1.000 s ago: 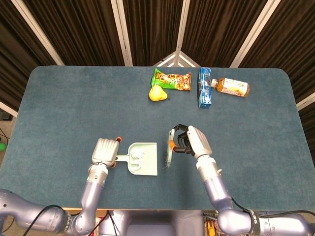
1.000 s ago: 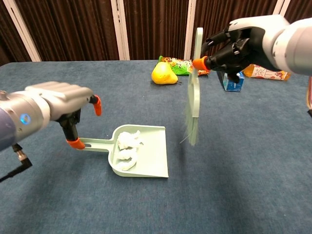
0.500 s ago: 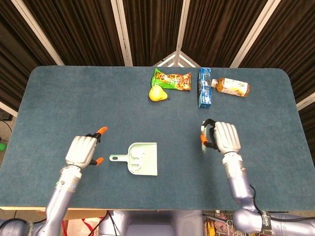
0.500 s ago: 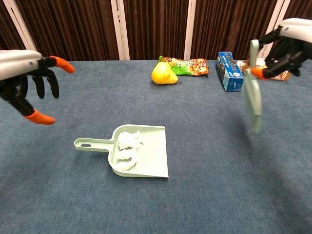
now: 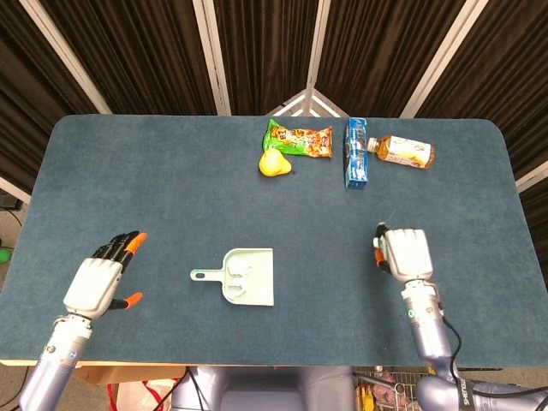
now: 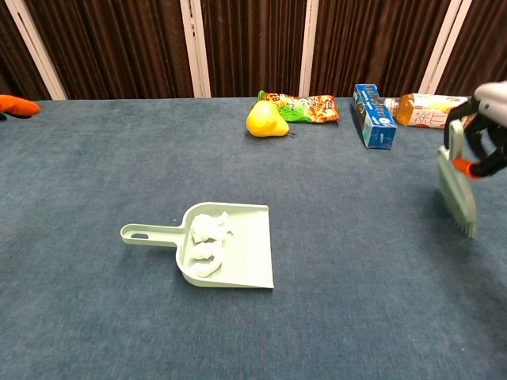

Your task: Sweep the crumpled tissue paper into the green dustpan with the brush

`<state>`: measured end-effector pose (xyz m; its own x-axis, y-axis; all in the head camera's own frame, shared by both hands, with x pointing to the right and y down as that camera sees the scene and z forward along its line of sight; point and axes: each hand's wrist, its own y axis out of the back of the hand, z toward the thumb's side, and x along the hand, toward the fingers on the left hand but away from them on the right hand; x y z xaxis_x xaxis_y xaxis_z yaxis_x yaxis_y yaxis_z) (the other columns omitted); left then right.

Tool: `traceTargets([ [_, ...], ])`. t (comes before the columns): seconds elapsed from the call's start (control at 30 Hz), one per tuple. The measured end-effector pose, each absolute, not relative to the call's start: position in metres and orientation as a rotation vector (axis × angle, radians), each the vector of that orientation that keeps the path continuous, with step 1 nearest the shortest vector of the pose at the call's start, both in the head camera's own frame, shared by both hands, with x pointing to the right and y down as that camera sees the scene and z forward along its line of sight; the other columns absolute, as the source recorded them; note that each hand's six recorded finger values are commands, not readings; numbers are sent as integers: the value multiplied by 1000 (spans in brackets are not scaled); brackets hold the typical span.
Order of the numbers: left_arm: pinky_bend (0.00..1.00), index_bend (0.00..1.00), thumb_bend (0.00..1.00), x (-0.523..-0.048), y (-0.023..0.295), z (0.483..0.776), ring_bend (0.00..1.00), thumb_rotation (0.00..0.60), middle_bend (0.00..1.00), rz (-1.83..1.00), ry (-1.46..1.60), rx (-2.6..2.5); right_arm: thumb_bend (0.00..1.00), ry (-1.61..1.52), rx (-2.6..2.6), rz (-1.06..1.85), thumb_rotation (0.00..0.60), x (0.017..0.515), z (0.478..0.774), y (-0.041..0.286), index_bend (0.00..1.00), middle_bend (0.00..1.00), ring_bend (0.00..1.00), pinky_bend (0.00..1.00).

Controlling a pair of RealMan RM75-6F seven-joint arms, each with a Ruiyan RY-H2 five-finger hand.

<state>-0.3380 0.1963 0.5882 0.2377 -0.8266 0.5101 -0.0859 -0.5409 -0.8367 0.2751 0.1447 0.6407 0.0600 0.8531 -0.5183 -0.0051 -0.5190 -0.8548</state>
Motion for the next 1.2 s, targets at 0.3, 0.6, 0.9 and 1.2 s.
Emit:
traceTargets([
  [0.3,31,0,0,-352,209,594,0,600,0,-1378,821,-1830,344,-815,-1904,1560,600,229,645,185,0,13,21,92],
  [0.6,31,0,0,-374,214,589,0,600,0,-1369,822,-1782,344,-837,-1856,1494,600,245,625,186,0,0,0,64],
  [0.9,29,0,0,-392,227,582,0,600,0,-1340,820,-1739,344,-934,-1750,1467,600,330,591,209,0,0,0,59],
  [1.2,0,0,0,-407,234,578,0,600,0,-1357,796,-1658,344,-994,-1655,1416,600,410,543,250,0,0,0,18],
])
